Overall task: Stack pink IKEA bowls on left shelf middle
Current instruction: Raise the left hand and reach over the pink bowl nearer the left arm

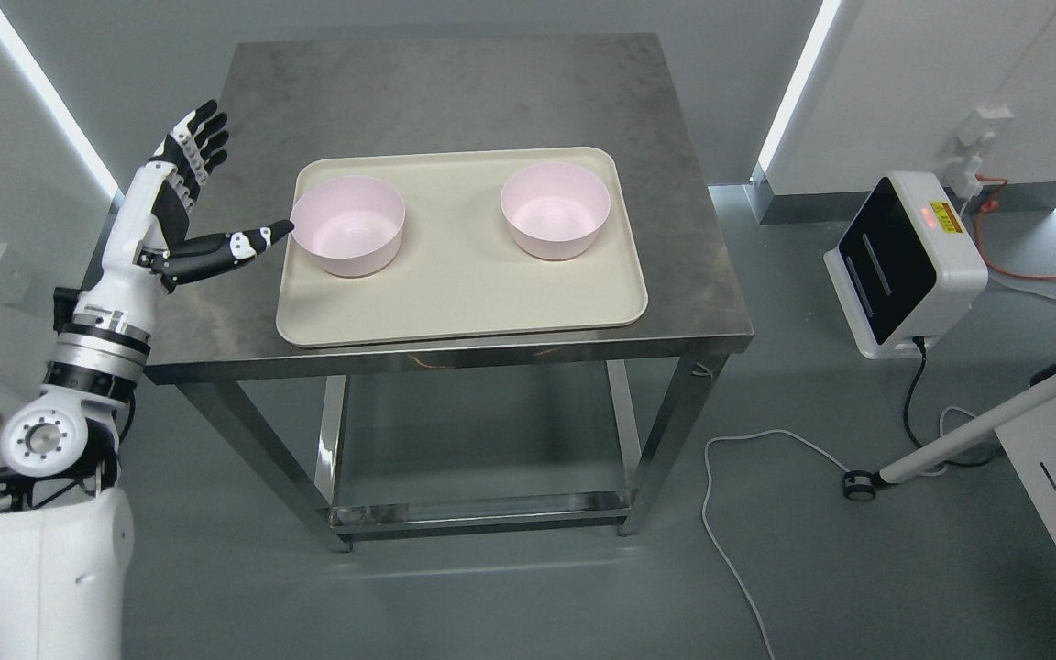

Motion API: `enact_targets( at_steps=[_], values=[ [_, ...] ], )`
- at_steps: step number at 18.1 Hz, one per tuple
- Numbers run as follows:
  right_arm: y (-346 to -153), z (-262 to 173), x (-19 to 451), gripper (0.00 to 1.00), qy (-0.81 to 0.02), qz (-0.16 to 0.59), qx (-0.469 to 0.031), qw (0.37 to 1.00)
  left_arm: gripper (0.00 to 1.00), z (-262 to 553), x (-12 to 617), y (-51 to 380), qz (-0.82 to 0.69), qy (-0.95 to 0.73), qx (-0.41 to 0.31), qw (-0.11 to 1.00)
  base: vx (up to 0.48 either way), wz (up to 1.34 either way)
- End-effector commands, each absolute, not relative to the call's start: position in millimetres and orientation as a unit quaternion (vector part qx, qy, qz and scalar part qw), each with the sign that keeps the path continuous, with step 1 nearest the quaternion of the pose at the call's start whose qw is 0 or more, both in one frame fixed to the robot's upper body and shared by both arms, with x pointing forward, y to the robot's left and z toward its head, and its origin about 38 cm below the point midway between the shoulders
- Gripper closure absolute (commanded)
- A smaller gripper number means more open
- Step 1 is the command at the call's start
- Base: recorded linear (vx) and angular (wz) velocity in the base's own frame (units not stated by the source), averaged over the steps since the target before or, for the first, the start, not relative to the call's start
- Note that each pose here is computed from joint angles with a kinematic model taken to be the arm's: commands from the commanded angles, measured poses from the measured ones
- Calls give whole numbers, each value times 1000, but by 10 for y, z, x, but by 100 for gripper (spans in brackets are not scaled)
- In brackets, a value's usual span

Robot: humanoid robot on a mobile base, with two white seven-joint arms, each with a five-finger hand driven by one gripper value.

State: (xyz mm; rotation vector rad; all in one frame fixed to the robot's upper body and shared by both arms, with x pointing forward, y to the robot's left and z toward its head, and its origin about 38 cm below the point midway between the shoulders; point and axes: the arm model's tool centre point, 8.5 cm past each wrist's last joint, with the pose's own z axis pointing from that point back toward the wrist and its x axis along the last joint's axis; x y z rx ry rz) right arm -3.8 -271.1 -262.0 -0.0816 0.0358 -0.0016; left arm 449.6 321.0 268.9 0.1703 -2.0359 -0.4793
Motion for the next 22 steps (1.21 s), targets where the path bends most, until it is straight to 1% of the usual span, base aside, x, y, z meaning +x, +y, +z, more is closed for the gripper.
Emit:
enact_targets(
  at_steps=[1,4,5,9,10,13,15,17,19,22],
  values=[
    [-2825,-2614,-107,0,14,-7,-49,999,0,3095,5009,2977,-461,-741,169,458,0,0],
    [-2825,-2614,-108,0,15,-6,-49,999,0,3163,5270,2713,-550,-673,203,451,0,0],
    [-2825,-2614,-108,0,15,-6,-49,999,0,3128,5339,2699,-563,-656,212,456,0,0],
    [-2825,-2614,-107,0,14,-6,-49,999,1,3192,5495,2701,-579,-629,235,462,0,0],
    [-2825,-2614,-108,0,15,-6,-49,999,5,3191,5532,2715,-584,-617,245,466,0,0],
    [-2825,-2614,-108,0,15,-6,-49,999,6,3202,5615,2841,-608,-564,294,475,0,0],
    [-2825,-2614,-107,0,14,-6,-49,999,7,3056,5610,2832,-647,-510,277,494,0,0],
    [-2825,-2614,-108,0,15,-6,-49,999,7,2974,5605,2758,-666,-491,265,496,0,0],
    [-2825,-2614,-108,0,15,-6,-49,999,7,2948,5623,2720,-668,-488,261,497,0,0],
    [-2825,-2614,-108,0,15,-6,-49,999,10,3161,5724,2561,-641,-500,261,520,0,0]
  ],
)
